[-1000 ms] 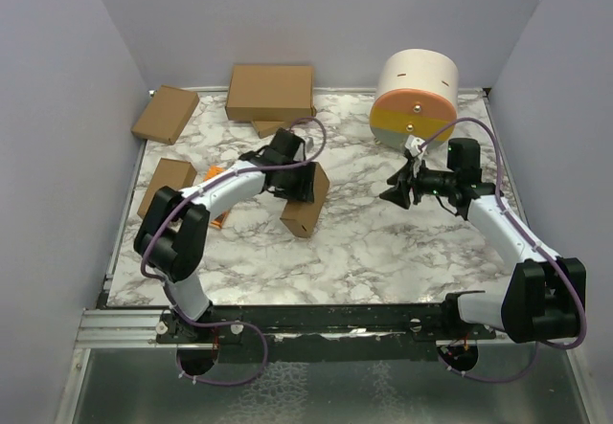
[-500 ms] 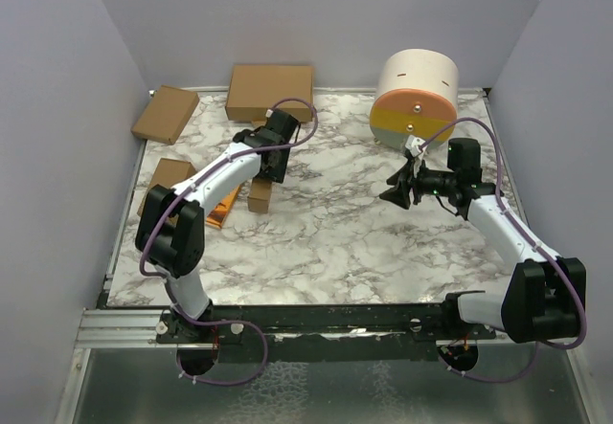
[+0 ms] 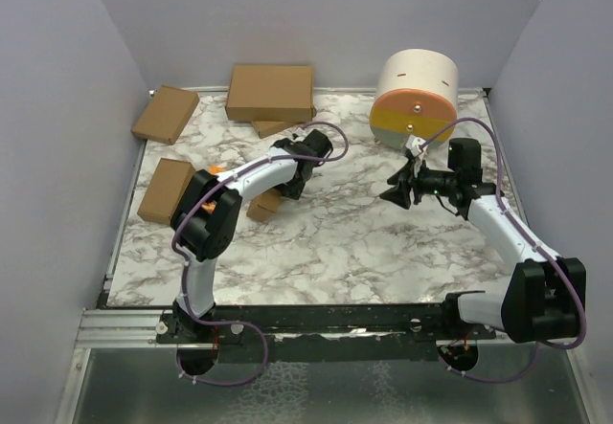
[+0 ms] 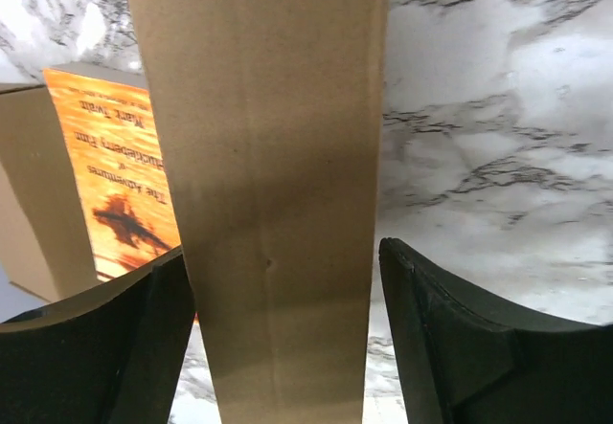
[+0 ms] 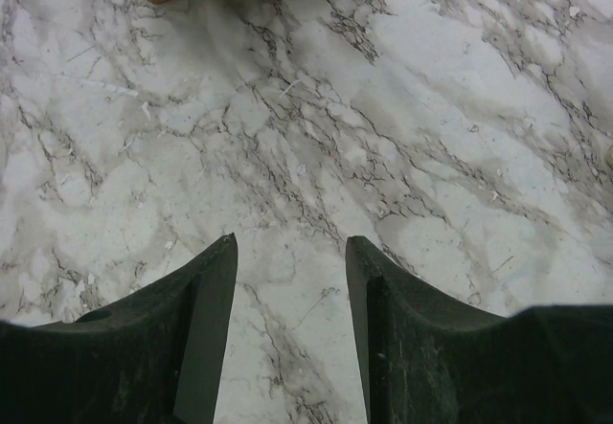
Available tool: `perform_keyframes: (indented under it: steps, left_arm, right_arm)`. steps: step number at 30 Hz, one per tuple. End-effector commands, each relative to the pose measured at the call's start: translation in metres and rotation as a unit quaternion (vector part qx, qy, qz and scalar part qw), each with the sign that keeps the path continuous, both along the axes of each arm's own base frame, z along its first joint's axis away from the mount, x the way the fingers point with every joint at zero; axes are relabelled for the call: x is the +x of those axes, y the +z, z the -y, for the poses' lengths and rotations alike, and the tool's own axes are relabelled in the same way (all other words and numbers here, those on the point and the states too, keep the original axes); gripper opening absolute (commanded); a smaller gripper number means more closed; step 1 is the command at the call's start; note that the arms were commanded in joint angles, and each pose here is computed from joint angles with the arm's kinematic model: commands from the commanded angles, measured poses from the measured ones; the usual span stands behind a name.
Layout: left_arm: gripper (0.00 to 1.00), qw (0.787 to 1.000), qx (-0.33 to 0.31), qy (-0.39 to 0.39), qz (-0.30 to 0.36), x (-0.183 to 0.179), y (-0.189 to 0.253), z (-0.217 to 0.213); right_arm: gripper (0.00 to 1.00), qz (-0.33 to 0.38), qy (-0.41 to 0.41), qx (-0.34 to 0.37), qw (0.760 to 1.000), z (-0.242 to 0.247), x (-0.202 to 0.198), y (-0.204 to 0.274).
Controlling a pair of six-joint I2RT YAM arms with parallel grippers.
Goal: Fold the paper box
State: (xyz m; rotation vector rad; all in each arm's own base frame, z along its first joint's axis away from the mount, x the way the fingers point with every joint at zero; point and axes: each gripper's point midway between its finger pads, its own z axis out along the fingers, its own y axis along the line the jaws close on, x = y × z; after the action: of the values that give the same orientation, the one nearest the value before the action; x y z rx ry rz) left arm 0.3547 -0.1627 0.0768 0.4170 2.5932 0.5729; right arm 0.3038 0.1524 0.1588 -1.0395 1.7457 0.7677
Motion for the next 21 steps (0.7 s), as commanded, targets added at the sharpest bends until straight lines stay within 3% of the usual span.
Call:
perform_keyframes:
  steps: [1, 4, 10, 13, 16, 17, 18, 21]
  left_arm:
    - [0.83, 1.0, -0.009, -0.012, 0.015, -0.001, 0.003, 0.026]
    - [0.91, 0.999, -0.032, -0.023, 0.02, -0.002, 0.005, 0.042]
    - [0.91, 0.989, -0.133, -0.055, 0.046, -0.007, 0.038, 0.084]
    - [0.91, 0.966, -0.236, -0.086, 0.063, -0.015, 0.068, 0.11]
    - [0.89, 0.934, -0.328, -0.095, 0.102, -0.018, 0.102, 0.107]
    - [0.85, 0.928, -0.348, -0.082, 0.106, -0.019, 0.096, 0.093]
    - [0.75, 0.918, -0.374, -0.067, 0.113, -0.017, 0.094, 0.079]
    - [0.32, 0.894, -0.426, 0.006, 0.142, -0.009, 0.08, 0.024]
  right_arm:
    - [0.5, 0.016, -0.002, 0.004, 1.0, 0.002, 0.002, 0.006]
    - [0.5, 0.016, -0.001, 0.004, 1.0, 0.002, 0.002, 0.006]
    - [0.5, 0.015, -0.002, 0.003, 1.0, 0.003, 0.002, 0.005]
    - [0.5, 0.013, -0.001, 0.003, 1.0, 0.003, 0.002, 0.004]
    - [0.5, 0.01, 0.007, 0.006, 1.0, 0.001, 0.0, 0.003]
    - [0.5, 0.006, 0.017, 0.011, 1.0, -0.001, -0.003, 0.002]
    - [0.5, 0.0, 0.027, 0.016, 1.0, -0.003, -0.006, 0.001]
    - [0.43, -0.037, 0.037, 0.034, 0.998, -0.008, -0.012, -0.003]
